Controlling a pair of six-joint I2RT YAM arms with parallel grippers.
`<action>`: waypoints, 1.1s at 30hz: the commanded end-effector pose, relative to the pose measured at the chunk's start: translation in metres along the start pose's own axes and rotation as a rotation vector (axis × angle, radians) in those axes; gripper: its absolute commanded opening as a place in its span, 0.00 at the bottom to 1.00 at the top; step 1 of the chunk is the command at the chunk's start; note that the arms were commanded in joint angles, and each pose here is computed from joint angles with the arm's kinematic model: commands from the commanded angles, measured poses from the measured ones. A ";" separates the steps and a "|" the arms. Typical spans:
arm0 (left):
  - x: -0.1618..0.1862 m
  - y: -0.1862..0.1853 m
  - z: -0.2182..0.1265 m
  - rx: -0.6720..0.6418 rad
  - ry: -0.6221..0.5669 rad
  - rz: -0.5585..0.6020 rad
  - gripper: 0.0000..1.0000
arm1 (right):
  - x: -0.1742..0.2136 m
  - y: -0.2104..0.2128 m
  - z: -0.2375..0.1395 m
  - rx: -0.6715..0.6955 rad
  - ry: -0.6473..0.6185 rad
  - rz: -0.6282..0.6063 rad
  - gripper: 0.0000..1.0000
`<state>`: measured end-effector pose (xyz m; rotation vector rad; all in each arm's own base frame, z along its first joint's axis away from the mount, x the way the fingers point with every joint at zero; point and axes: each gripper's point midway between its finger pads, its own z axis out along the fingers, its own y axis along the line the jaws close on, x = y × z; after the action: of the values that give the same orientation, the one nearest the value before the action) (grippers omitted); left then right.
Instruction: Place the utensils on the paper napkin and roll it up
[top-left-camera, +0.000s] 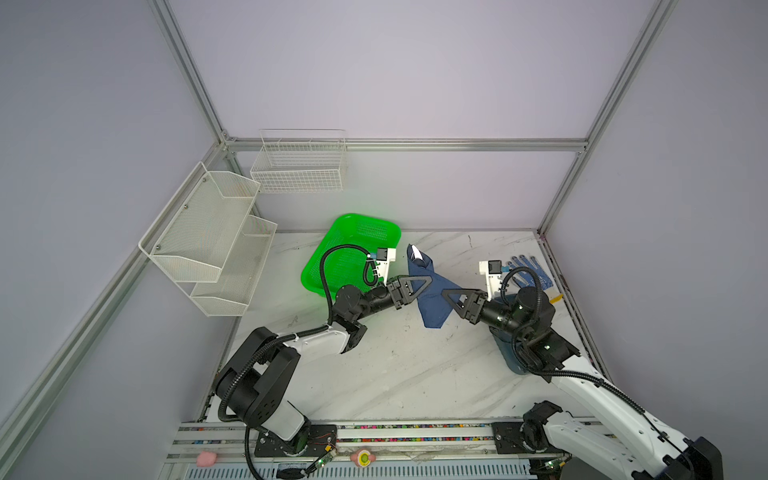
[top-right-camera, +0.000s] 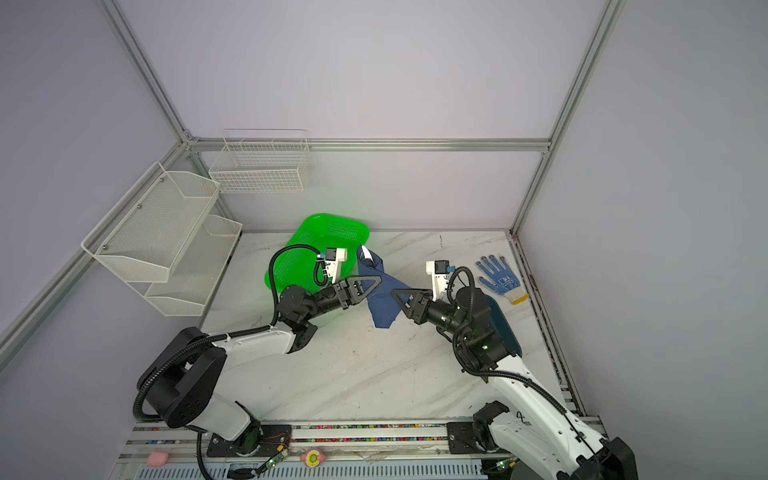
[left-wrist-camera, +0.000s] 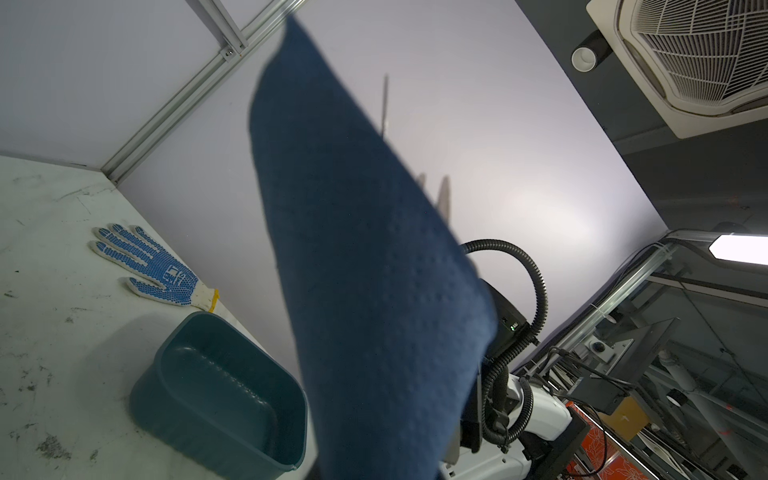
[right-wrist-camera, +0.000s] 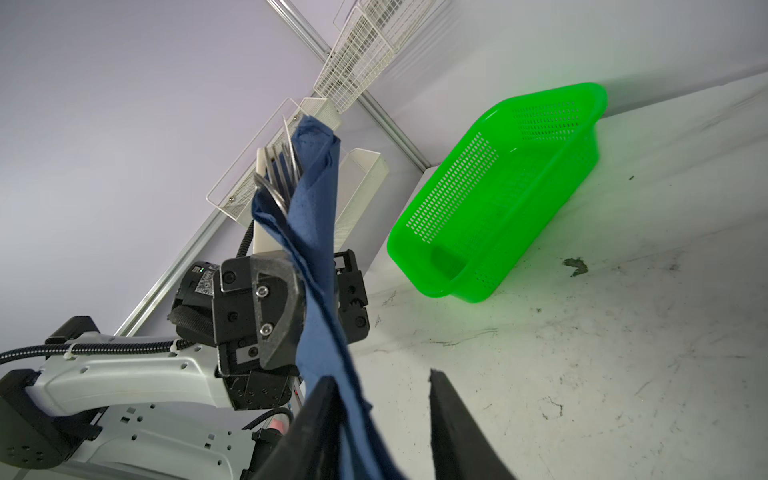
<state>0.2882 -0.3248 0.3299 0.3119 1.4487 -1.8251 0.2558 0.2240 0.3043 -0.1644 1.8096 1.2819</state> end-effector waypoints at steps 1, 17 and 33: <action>-0.039 -0.047 0.006 0.098 -0.092 0.143 0.12 | -0.020 0.006 -0.016 0.075 -0.060 -0.037 0.44; -0.049 -0.028 0.001 -0.025 -0.129 0.152 0.10 | -0.011 0.076 -0.012 -0.168 0.197 -0.087 0.34; -0.048 -0.037 0.004 0.001 -0.107 0.156 0.11 | 0.008 0.013 0.022 0.093 0.247 -0.057 0.39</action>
<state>0.3077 -0.3144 0.3207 0.2180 1.5281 -1.6932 0.2543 0.2503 0.3040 -0.3163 2.0548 1.2118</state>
